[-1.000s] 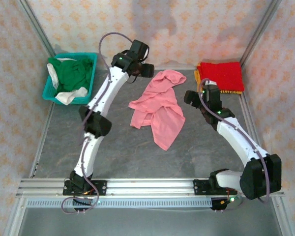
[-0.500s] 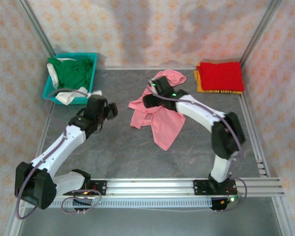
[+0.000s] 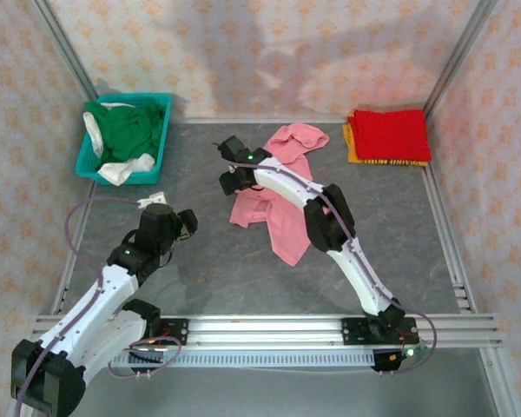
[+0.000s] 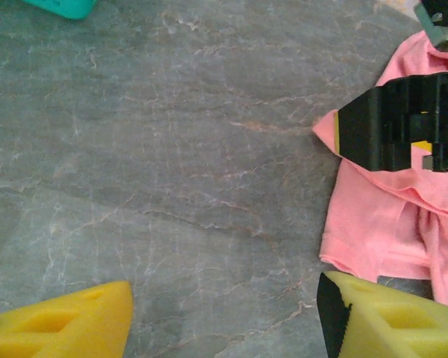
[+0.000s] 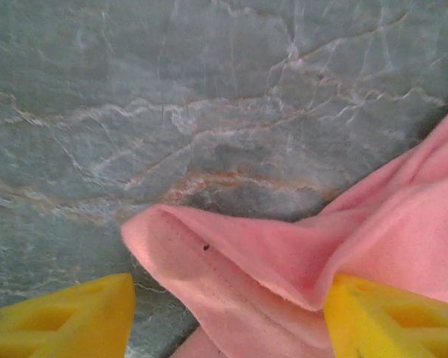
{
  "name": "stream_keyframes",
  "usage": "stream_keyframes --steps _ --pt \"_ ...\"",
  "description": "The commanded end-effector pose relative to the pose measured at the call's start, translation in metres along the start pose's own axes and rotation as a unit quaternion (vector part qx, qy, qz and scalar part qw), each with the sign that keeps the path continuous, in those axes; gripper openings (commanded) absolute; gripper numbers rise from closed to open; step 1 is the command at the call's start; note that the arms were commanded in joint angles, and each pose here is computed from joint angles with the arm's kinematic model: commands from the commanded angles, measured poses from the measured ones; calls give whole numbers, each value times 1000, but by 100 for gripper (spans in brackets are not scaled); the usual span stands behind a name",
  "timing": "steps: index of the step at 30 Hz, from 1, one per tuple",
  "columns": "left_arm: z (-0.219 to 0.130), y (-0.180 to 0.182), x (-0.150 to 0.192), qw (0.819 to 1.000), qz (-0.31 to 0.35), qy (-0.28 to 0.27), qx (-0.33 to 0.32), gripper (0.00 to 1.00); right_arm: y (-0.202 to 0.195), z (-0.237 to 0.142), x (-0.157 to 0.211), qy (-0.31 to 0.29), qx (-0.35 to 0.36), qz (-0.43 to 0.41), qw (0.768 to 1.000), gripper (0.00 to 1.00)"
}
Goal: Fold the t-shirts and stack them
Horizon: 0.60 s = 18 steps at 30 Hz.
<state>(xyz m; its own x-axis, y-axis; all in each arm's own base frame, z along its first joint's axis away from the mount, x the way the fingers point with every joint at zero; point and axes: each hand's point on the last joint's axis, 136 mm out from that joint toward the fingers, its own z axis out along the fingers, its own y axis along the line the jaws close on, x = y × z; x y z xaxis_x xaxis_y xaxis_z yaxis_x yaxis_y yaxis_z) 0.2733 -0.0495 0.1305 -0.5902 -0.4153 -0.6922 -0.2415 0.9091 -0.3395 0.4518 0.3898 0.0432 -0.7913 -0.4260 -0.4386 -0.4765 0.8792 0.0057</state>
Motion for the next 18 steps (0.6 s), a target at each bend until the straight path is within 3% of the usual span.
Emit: stream_keyframes --steps 1,5,8,12,15,18 --pt "2 -3 8 1000 -1 12 10 67 -4 -3 4 14 27 4 1000 63" --pt "6 -14 7 999 6 18 30 67 -8 4 1 6 43 7 999 51" --pt "7 -19 7 999 16 26 29 67 -14 -3 -6 -7 59 12 998 24" --pt "6 -29 2 998 57 26 30 68 -14 -31 -23 -33 55 18 998 19" --pt "8 -42 -1 996 79 32 38 68 -19 -60 -36 -56 62 28 996 5" --pt "12 -62 -1 991 115 39 53 67 -35 -92 -48 -81 80 45 992 2"
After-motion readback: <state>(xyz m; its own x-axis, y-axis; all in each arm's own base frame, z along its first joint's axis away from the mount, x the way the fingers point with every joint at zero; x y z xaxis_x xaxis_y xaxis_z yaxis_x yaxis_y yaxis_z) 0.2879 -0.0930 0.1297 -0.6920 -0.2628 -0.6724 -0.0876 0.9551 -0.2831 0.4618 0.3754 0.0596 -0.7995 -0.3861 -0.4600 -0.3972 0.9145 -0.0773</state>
